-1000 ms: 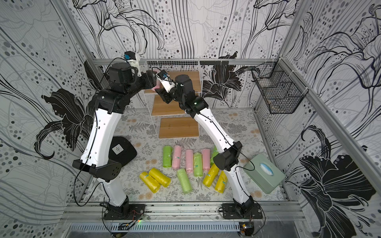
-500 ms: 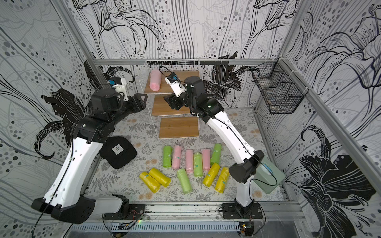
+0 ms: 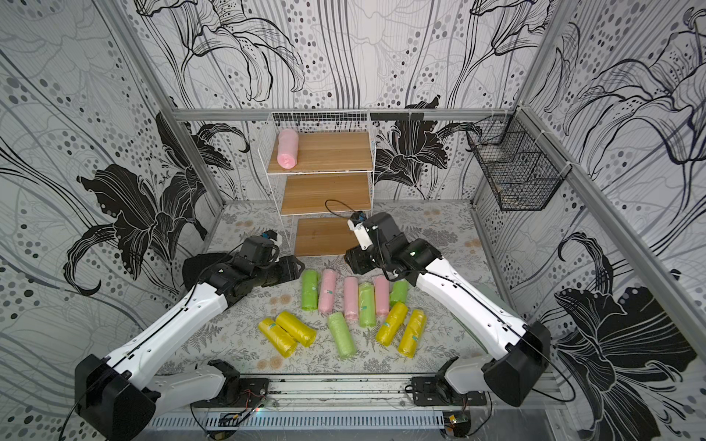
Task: Sort the rolls of trash bags by color and place them on the shelf
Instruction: Pick up the roll of trash bags from the center of the board.
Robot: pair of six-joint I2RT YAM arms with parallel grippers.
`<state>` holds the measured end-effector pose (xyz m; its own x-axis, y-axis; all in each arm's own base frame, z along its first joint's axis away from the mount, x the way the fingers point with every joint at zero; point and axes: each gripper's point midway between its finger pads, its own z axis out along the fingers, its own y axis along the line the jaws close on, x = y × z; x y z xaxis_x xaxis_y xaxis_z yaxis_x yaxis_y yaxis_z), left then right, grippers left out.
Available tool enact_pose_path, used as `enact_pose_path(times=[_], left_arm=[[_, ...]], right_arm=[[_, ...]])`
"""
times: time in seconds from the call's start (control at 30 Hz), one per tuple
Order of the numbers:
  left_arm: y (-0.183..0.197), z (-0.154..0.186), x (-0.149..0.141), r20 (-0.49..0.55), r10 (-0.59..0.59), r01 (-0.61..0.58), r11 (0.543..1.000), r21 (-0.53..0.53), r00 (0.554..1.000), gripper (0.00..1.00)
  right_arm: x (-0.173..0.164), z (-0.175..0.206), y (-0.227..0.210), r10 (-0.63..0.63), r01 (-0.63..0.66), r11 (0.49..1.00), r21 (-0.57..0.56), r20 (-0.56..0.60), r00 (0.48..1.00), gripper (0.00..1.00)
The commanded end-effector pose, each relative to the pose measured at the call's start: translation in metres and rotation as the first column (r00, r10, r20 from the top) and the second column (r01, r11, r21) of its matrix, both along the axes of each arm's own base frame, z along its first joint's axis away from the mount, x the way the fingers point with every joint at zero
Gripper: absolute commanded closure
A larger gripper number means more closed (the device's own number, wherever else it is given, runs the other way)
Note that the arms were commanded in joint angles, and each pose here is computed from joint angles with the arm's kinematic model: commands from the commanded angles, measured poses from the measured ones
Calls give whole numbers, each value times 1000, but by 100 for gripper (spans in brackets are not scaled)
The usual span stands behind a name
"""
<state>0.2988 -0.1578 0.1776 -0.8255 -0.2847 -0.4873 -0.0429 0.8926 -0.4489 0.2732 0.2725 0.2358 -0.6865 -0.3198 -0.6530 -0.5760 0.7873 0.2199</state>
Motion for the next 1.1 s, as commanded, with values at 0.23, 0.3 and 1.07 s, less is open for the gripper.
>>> enact_pose_path(times=[0.23,0.3,1.07], left_arm=[[-46,-28,8,-68,-133,130,991,-41,989,40],[-59,-44,-1,-106,-142,145,989,14,984,40],[-90,-117,-33,10,-25,22,966,256,1000,40]], right_arm=[[-46,-78,21,-98,104,995,12,-237,967,40],[-43,-76,9,-116,112,993,-34,-193,974,40],[-12,-70,-49,-194,188,980,-61,-114,974,37]])
